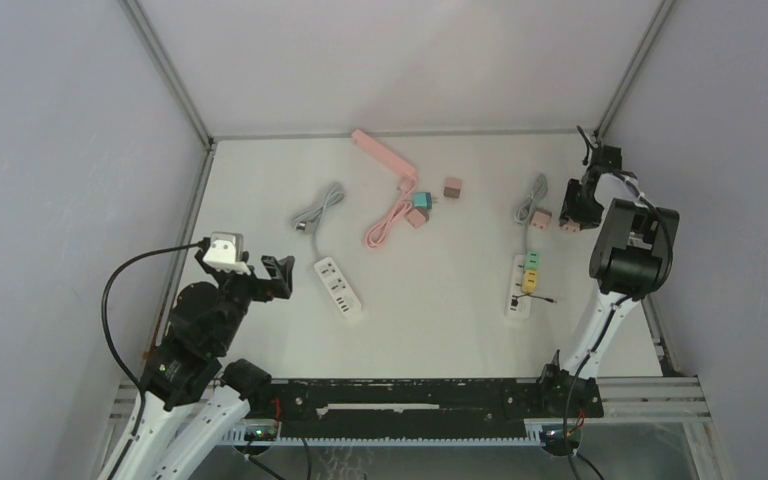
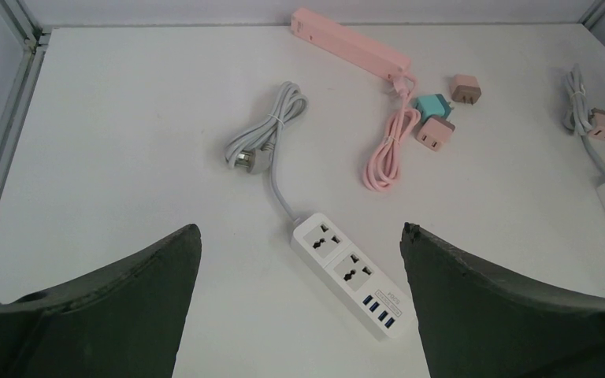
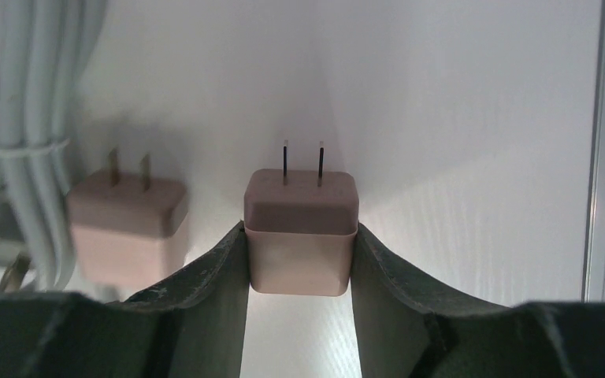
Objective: Insert the plug
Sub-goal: Pick up the plug from the center of the board.
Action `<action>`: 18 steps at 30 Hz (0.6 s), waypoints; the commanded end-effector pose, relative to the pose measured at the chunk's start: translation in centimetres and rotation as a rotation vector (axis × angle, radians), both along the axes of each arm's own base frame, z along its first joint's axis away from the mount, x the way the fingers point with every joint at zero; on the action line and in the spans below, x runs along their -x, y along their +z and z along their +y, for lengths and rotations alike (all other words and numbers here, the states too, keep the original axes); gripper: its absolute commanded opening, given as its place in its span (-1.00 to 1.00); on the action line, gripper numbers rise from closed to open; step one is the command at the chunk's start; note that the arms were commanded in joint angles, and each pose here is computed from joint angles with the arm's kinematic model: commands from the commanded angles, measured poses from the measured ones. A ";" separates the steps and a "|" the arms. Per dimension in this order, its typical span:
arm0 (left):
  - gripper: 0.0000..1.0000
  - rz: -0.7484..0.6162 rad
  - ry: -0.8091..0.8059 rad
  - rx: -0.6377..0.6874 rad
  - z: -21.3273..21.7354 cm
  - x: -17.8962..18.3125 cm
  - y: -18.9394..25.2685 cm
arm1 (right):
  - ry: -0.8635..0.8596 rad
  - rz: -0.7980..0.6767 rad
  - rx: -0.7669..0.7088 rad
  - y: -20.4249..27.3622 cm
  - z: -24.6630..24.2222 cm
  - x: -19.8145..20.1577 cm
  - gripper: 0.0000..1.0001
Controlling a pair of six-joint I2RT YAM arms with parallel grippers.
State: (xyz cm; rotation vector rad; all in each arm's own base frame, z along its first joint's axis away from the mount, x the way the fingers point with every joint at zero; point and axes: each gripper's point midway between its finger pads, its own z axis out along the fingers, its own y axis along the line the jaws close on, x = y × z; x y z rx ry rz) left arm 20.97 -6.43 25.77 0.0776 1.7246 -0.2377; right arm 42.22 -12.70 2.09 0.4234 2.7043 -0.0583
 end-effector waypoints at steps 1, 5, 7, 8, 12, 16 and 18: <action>1.00 -0.042 0.056 0.039 0.8 -0.3 1.0 | 0.033 -0.148 0.029 6.5 2.0 -0.8 -0.23; 1.00 -0.039 0.108 0.042 1.7 -0.4 0.9 | 0.092 -0.204 0.027 9.7 4.6 -0.2 -0.23; 1.00 -0.031 0.099 0.048 1.4 -0.5 0.9 | 0.133 -0.235 0.015 11.3 6.4 0.2 -0.23; 1.00 -0.026 0.087 0.053 1.1 -0.5 0.9 | 0.153 -0.248 0.004 12.0 7.5 0.4 -0.23; 1.00 -0.004 0.042 0.085 0.0 -0.4 1.1 | 0.246 -0.271 -0.026 14.0 11.4 2.4 -0.23; 1.00 0.022 -0.006 0.109 -1.1 -0.4 1.1 | 0.360 -0.310 -0.013 15.6 15.5 4.6 -0.22; 1.00 0.038 -0.030 0.126 -1.7 -0.4 1.0 | 0.418 -0.332 0.004 16.5 17.6 5.6 -0.22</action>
